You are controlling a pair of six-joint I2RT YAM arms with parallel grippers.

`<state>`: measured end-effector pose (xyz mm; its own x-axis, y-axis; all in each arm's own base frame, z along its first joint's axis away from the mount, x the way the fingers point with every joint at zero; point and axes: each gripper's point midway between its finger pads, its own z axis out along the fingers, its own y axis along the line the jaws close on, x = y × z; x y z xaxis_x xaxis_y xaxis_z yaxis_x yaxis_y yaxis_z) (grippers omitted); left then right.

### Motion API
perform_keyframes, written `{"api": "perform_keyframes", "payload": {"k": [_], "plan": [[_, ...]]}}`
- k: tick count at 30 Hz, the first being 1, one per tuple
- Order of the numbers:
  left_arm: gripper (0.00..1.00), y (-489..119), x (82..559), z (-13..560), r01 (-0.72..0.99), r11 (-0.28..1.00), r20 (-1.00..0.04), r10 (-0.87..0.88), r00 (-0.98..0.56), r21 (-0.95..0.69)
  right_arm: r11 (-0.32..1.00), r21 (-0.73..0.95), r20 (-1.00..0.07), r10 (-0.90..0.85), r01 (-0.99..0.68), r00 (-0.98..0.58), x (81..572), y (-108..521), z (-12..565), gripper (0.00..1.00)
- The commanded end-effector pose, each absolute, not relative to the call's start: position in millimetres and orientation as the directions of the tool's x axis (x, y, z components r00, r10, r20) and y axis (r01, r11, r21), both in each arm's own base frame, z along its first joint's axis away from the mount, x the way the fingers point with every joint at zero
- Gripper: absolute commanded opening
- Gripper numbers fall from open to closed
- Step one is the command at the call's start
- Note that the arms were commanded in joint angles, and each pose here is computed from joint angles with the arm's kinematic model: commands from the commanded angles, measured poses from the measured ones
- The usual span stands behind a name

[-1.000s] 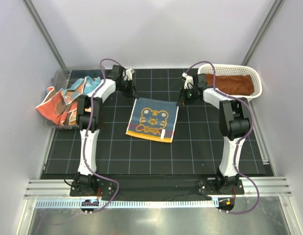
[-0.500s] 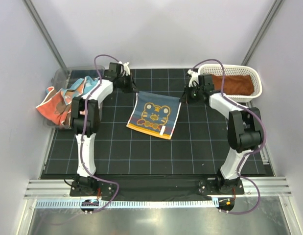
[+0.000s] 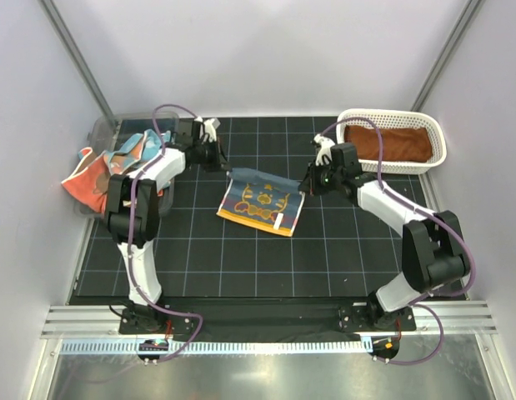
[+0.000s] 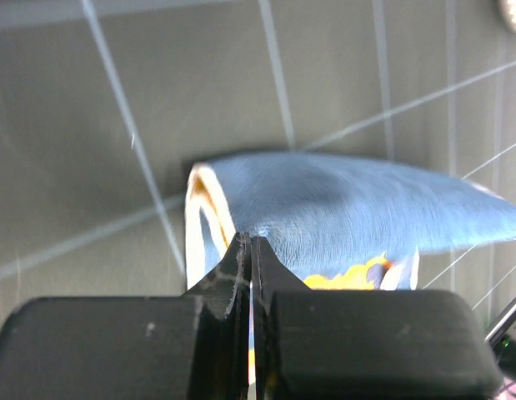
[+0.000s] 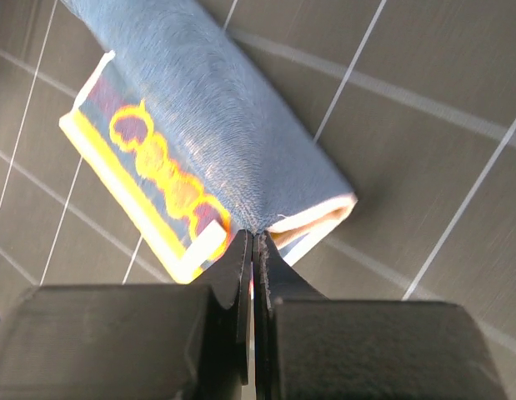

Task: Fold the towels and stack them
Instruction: Fold the towel

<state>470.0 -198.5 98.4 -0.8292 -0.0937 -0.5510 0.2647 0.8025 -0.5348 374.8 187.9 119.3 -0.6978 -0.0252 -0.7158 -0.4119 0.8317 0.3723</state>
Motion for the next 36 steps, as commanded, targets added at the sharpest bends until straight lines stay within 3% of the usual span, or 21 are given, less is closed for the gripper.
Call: {"api": "perform_keyframes", "payload": {"k": [1,14,30,32,33,34,36], "plan": [[0.00,-190,460,112,0.294,0.817,-0.602,-0.081,-0.794,-0.497,0.832,0.373,-0.751,0.010,-0.412,-0.661,363,192,136,0.01],[0.00,-173,417,101,0.238,0.850,-0.555,-0.075,-0.829,-0.471,0.782,0.429,-0.723,-0.003,-0.453,-0.691,303,226,108,0.01],[0.02,-158,376,78,0.153,0.881,-0.474,-0.089,-0.876,-0.448,0.787,0.451,-0.671,-0.011,-0.420,-0.741,275,221,78,0.01],[0.10,-157,374,79,0.148,0.885,-0.476,-0.090,-0.875,-0.441,0.782,0.464,-0.662,-0.006,-0.416,-0.750,273,223,78,0.07],[0.17,-155,375,80,0.146,0.889,-0.480,-0.091,-0.873,-0.433,0.785,0.469,-0.650,-0.003,-0.405,-0.760,271,222,77,0.12],[0.30,-154,374,80,0.141,0.894,-0.478,-0.089,-0.874,-0.424,0.786,0.471,-0.648,0.002,-0.399,-0.762,272,222,80,0.18],[0.41,-147,375,86,0.124,0.912,-0.481,-0.088,-0.872,-0.392,0.799,0.471,-0.615,-0.006,-0.373,-0.789,265,218,80,0.27]]}}
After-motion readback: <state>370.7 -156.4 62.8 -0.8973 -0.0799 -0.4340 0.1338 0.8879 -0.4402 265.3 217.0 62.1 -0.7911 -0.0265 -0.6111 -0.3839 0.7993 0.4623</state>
